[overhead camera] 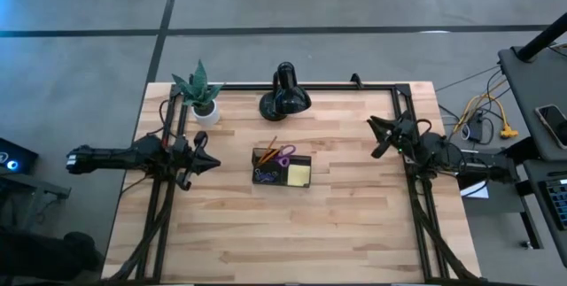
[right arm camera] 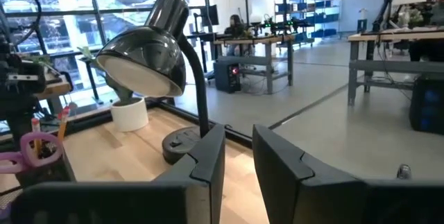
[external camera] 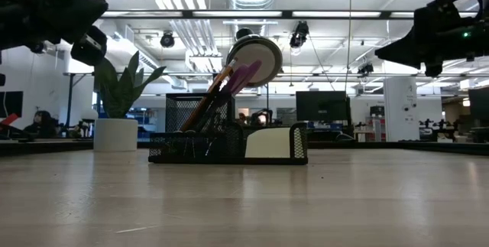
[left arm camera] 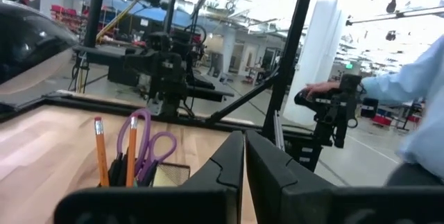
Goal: Pick and place office supplies into organizer
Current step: Return to Home Position
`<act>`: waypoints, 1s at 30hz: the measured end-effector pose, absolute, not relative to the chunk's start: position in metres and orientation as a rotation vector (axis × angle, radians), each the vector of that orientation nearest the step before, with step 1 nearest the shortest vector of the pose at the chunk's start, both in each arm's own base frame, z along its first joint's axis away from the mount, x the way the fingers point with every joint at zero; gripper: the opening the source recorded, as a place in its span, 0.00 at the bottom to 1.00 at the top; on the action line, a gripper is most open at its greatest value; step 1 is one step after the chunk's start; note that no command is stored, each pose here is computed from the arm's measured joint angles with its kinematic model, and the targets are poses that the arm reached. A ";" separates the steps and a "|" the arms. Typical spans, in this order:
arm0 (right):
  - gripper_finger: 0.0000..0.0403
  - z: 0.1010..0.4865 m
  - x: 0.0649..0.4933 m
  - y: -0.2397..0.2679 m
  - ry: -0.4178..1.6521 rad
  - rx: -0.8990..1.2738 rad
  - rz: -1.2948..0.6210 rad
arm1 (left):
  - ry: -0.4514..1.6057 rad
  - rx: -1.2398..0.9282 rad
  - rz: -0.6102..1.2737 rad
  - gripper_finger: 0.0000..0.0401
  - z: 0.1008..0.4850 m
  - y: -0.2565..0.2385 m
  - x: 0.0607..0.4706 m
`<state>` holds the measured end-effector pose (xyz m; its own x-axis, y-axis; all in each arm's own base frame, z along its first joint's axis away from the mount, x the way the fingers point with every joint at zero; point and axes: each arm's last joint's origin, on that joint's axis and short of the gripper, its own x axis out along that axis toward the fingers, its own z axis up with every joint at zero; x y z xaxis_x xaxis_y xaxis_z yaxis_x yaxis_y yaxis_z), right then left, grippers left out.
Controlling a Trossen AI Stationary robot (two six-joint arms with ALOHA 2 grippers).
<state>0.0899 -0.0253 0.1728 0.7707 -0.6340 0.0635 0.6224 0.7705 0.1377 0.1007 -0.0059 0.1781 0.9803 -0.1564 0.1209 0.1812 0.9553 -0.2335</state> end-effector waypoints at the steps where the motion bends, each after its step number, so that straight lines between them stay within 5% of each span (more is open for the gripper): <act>1: 0.17 0.173 0.090 -0.025 -0.108 0.111 -0.682 | -0.095 -0.247 -0.171 0.00 0.178 -0.006 0.101; 15: 0.17 0.173 0.091 -0.022 -0.106 0.117 -0.606 | -0.062 -0.248 -0.167 0.00 0.175 -0.006 0.104; 22: 0.17 0.170 0.097 -0.003 -0.039 0.149 0.069 | -0.044 -0.250 -0.164 0.00 0.173 -0.006 0.105; 30: 0.17 0.170 0.097 -0.003 -0.045 0.073 -0.017 | -0.028 -0.250 -0.164 0.00 0.172 -0.006 0.106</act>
<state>0.0970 -0.0030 0.1700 0.9989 -0.0189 0.0438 0.0157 0.9972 0.0737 0.1058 -0.0061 0.1719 0.9863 -0.1576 0.0478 0.1646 0.9556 -0.2445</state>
